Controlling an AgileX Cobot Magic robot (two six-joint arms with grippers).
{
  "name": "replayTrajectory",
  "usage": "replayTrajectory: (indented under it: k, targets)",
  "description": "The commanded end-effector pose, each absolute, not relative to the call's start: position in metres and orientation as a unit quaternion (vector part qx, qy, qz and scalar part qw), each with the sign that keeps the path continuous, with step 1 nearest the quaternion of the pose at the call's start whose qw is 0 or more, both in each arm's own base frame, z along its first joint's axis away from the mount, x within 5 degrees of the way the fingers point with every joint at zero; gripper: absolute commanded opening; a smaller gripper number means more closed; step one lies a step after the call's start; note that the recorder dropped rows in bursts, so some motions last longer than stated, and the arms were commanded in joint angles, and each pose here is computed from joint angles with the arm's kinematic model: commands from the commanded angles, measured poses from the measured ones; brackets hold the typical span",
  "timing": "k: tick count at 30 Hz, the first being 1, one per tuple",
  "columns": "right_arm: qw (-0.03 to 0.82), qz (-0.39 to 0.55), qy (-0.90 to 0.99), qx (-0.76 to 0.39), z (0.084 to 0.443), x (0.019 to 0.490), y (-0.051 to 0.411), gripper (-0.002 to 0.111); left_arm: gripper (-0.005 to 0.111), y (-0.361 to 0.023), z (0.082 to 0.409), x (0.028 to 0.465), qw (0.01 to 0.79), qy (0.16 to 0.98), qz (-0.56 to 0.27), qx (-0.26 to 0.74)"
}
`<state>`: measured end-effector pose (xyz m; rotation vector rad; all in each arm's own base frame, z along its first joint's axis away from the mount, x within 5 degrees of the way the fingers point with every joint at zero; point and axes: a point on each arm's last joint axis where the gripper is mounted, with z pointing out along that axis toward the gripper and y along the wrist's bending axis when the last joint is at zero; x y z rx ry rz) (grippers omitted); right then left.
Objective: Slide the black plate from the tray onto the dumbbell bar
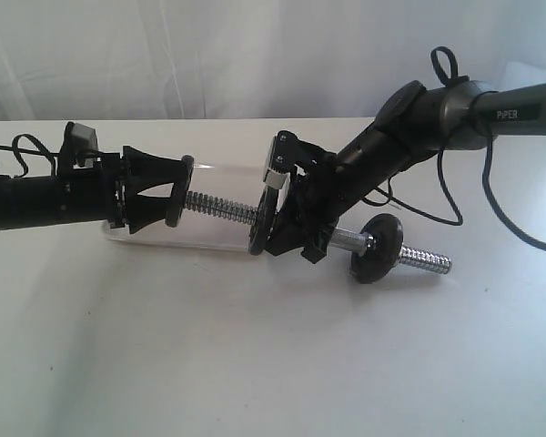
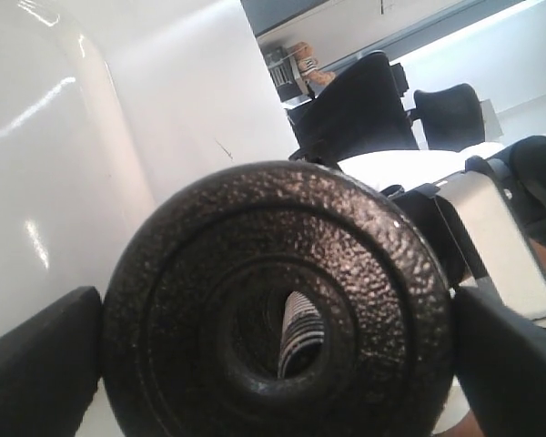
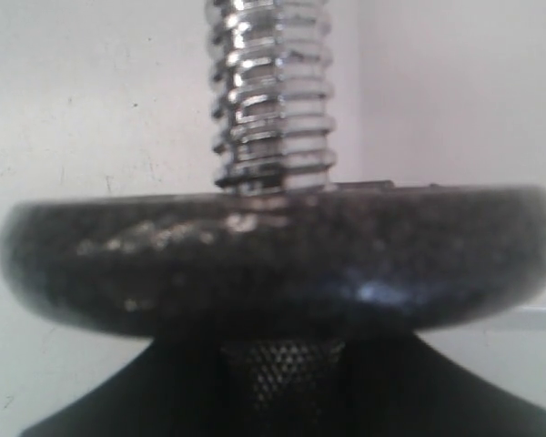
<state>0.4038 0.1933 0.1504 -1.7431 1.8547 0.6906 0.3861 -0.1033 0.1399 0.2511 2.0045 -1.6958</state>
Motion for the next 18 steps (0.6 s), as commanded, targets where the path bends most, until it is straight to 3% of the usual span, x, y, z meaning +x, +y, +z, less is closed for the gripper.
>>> replayTrajectory:
  k: [1,18]
  targets:
    - [0.299,0.287,0.671,-0.615,0.1830,0.4041,0.2006,0.000,0.000,-0.1068,0.1570,0.3816,0.247,0.700,-0.660,0.115]
    - [0.308,0.273,0.677,-0.611,0.1816,0.4075,0.1999,0.000,0.000,-0.1059,0.1561,0.3787,0.234,0.708,-0.654,0.127]
